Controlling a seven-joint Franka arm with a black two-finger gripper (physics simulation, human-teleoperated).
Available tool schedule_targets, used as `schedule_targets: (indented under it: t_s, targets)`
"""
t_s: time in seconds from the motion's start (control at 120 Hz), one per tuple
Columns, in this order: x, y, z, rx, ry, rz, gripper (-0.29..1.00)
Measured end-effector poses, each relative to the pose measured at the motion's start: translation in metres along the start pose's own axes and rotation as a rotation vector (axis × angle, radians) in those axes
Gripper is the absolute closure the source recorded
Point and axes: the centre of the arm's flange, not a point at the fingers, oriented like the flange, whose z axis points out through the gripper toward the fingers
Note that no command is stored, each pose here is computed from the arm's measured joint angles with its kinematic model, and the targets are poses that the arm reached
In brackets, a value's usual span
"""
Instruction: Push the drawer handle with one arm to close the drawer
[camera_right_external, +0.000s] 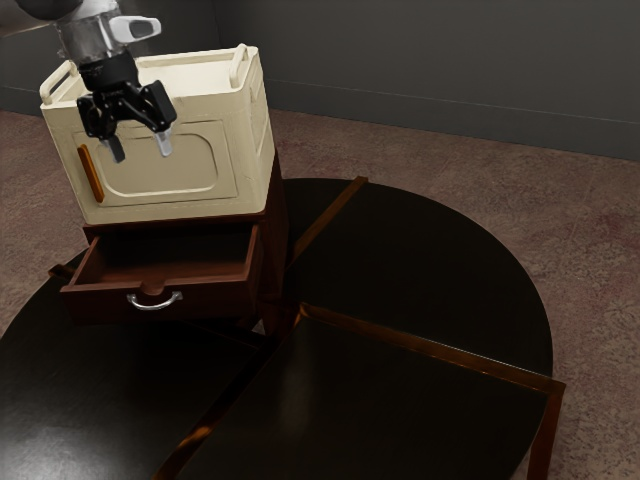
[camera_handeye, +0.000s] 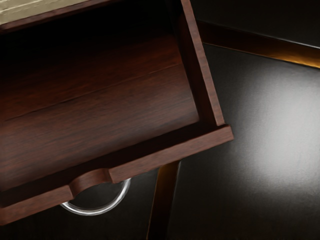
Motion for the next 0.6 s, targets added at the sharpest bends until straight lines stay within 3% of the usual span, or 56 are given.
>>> schedule_targets:
  t_s: [0.1, 0.233, 0.3, 0.483, 0.6]
  targets:
    - [-0.019, -0.017, 0.027, -0.004, -0.025, -0.024, 0.0]
    - [-0.114, 0.005, 0.078, 0.024, -0.032, -0.05, 0.01]
    - [-0.151, 0.013, 0.104, 0.07, -0.013, -0.136, 0.04]
    - [-0.18, 0.017, 0.176, 0.127, -0.03, -0.284, 0.25]
    - [-0.171, 0.005, 0.21, 0.118, -0.035, -0.343, 0.36]
